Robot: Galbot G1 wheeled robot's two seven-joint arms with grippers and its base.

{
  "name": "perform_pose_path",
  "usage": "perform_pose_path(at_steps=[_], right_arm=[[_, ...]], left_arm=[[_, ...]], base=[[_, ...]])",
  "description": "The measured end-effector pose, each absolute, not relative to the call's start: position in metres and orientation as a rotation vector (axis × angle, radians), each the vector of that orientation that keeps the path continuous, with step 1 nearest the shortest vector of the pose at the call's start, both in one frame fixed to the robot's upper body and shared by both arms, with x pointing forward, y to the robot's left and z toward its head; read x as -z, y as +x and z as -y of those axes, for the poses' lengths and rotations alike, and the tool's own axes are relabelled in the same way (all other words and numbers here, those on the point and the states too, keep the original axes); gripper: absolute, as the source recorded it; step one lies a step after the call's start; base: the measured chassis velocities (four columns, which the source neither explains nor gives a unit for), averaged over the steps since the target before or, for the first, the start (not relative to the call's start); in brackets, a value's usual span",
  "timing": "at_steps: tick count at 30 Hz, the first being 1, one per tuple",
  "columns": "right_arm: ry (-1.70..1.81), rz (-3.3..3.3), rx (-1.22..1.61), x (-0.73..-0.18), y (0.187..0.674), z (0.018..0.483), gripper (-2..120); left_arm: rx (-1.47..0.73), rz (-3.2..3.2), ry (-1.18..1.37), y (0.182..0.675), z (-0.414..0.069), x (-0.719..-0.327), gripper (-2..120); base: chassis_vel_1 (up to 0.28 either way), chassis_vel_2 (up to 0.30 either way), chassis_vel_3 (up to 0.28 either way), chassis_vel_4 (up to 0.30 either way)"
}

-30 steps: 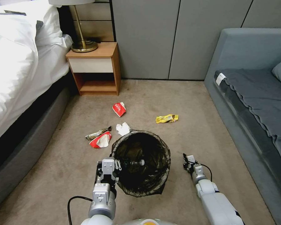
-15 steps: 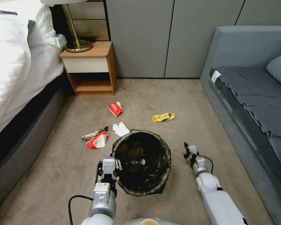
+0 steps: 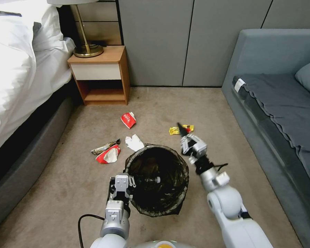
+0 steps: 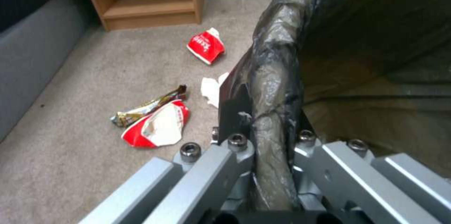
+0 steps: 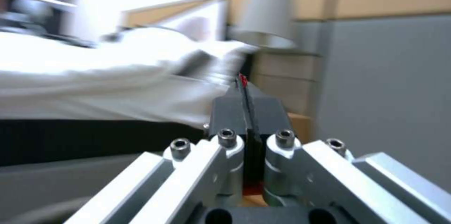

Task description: Pick up the trash bin, then pick up the garbage from the floor and place it into the trash bin.

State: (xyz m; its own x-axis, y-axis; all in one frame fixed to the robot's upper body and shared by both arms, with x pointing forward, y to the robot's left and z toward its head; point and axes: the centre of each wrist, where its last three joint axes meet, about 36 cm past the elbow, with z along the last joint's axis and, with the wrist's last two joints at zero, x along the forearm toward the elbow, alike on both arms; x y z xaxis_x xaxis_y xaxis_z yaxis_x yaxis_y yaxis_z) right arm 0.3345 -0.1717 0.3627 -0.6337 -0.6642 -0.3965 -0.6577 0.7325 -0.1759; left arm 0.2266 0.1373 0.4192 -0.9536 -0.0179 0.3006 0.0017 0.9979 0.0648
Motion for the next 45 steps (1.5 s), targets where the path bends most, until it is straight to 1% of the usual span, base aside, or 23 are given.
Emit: perform_pose_path(at_steps=[3,8,16,22,24,25,27,29,30,34,35,38,39,42,43,44,45], right_arm=[[-1.158,-2.453,0.018,-0.352,0.312,0.155,0],[-1.229,-2.472,0.034,-0.327,0.297,0.149,0],[-1.218,-2.555,0.027,-0.298,0.290,0.157,0],[-1.161,-2.622,0.038,-0.282,0.297,0.167,0],[-1.134,-2.640,0.051,-0.278,0.298,0.169,5],[-1.134,-2.640,0.051,-0.278,0.298,0.169,5],[-1.126,-2.646,0.055,-0.276,0.298,0.169,16],[-1.123,-2.647,0.057,-0.276,0.298,0.169,24],[-1.123,-2.647,0.057,-0.276,0.298,0.169,24],[-1.117,-2.648,0.062,-0.277,0.298,0.169,41],[-1.117,-2.648,0.062,-0.277,0.298,0.169,41],[-1.102,-2.644,0.066,-0.279,0.297,0.167,57],[-1.102,-2.644,0.066,-0.279,0.297,0.167,57],[-1.093,-2.639,0.066,-0.281,0.296,0.164,71],[-1.092,-2.637,0.067,-0.281,0.295,0.163,74],[-1.092,-2.637,0.067,-0.281,0.295,0.163,74],[-1.089,-2.632,0.069,-0.282,0.294,0.162,80]], left_arm=[[0.090,2.837,0.013,0.228,-0.137,-0.420,0],[0.089,2.836,0.018,0.228,-0.138,-0.420,0],[0.084,2.840,0.019,0.229,-0.137,-0.420,0],[0.079,2.841,0.015,0.228,-0.136,-0.421,0],[0.077,2.840,0.014,0.228,-0.136,-0.421,0],[0.077,2.840,0.014,0.228,-0.136,-0.421,0],[0.077,2.841,0.014,0.228,-0.136,-0.422,0],[0.078,2.843,0.015,0.229,-0.136,-0.422,0],[0.078,2.843,0.015,0.229,-0.136,-0.422,0],[0.078,2.844,0.014,0.229,-0.136,-0.422,0],[0.078,2.844,0.014,0.229,-0.136,-0.422,0],[0.078,2.846,0.015,0.229,-0.136,-0.422,0],[0.078,2.846,0.015,0.229,-0.136,-0.422,0],[0.077,2.848,0.014,0.230,-0.136,-0.423,0],[0.076,2.849,0.014,0.230,-0.136,-0.423,0],[0.076,2.849,0.014,0.230,-0.136,-0.423,0],[0.076,2.850,0.014,0.231,-0.136,-0.423,0]], base=[[0.000,0.000,0.000,0.000],[0.000,0.000,0.000,0.000],[0.000,0.000,0.000,0.000],[0.000,0.000,0.000,0.000],[0.000,0.000,0.000,0.000],[0.000,0.000,0.000,0.000],[0.000,0.000,0.000,0.000],[0.000,0.000,0.000,0.000],[0.000,0.000,0.000,0.000],[0.000,0.000,0.000,0.000],[0.000,0.000,0.000,0.000],[0.000,0.000,0.000,0.000],[0.000,0.000,0.000,0.000],[0.000,0.000,0.000,0.000],[0.000,0.000,0.000,0.000],[0.000,0.000,0.000,0.000],[0.000,0.000,0.000,0.000]])
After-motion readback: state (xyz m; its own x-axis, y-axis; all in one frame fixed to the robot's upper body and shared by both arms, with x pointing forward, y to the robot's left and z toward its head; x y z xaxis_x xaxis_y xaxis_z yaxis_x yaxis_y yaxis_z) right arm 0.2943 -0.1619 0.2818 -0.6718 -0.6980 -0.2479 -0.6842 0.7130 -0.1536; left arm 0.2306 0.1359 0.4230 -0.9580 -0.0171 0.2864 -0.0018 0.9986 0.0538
